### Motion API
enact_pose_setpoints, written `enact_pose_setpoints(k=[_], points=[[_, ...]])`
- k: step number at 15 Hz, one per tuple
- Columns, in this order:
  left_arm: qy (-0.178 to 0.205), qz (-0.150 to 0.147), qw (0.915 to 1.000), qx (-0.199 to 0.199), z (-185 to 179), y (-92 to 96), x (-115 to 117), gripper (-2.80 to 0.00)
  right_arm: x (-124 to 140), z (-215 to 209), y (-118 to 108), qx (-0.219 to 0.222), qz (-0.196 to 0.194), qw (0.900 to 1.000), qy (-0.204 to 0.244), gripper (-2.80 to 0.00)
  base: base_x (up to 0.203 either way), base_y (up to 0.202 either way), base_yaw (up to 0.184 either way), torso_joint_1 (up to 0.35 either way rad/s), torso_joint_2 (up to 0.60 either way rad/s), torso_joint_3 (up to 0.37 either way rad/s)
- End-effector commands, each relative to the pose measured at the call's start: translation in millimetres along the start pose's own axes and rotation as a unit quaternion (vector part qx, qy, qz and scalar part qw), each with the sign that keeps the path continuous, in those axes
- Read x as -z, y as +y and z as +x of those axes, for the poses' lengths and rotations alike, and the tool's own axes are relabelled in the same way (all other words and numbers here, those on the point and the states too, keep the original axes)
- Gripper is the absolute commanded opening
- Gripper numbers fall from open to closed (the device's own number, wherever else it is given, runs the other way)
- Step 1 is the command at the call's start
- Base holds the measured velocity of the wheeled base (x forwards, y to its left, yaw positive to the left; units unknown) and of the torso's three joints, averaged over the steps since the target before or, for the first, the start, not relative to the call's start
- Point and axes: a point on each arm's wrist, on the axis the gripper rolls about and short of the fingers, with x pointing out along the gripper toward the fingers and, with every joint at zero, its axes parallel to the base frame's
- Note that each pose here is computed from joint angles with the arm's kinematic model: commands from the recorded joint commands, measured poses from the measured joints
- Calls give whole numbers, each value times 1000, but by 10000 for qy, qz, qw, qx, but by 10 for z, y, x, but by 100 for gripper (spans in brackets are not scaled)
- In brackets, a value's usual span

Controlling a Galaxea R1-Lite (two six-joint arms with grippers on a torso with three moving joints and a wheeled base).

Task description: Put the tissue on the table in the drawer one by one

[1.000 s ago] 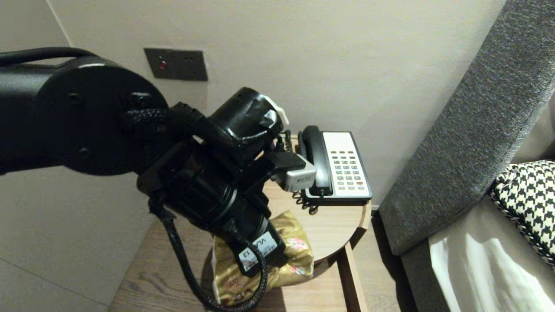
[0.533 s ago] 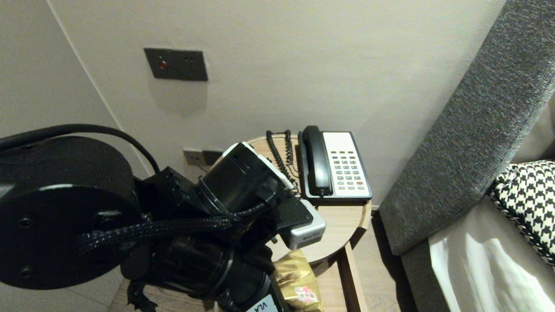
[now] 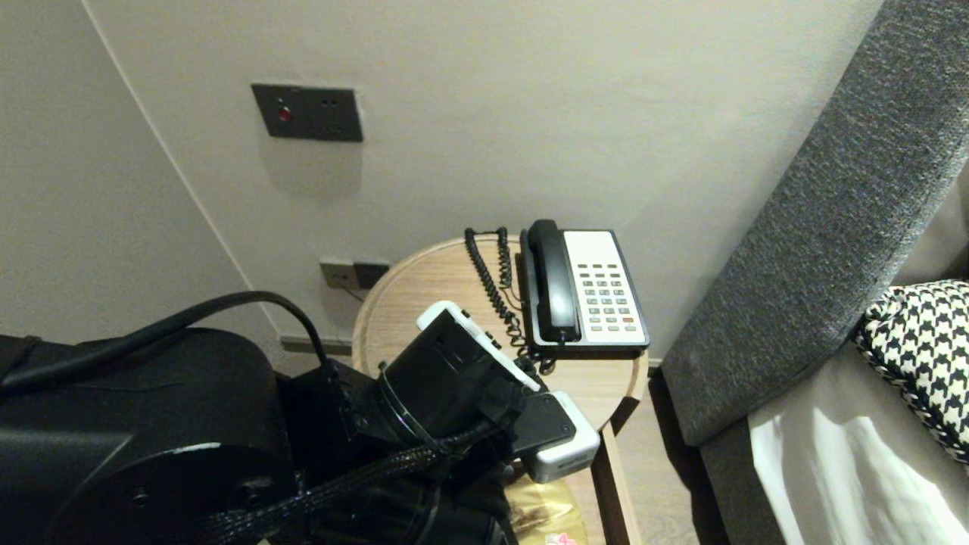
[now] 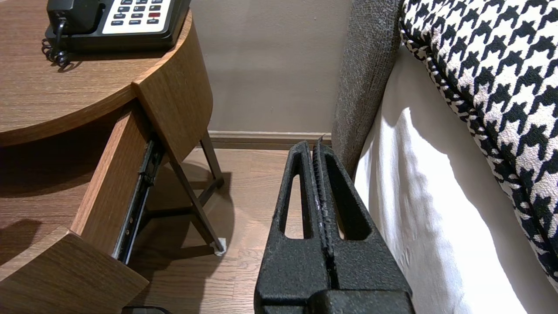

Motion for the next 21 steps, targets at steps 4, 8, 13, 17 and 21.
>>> enact_pose_setpoints(k=[4,8,13,17,21], points=[[-86,68,9999,71,162,-40,171,-280,113,20,-2,4,-2,9998,190,-280,0,0,0,0,0,0],[-65,77,9999,126,247,-70,277,-280,113,20,-2,4,-2,9998,190,-280,0,0,0,0,0,0],[-100,73,9994,325,387,-72,289,-280,113,20,-2,4,-2,9998,190,-280,0,0,0,0,0,0],[-166,46,9994,310,528,-66,350,-280,113,20,-2,4,-2,9998,190,-280,0,0,0,0,0,0],[-177,41,9994,307,659,-59,388,-280,113,20,-2,4,-5,9998,190,-280,0,0,0,0,0,0]])
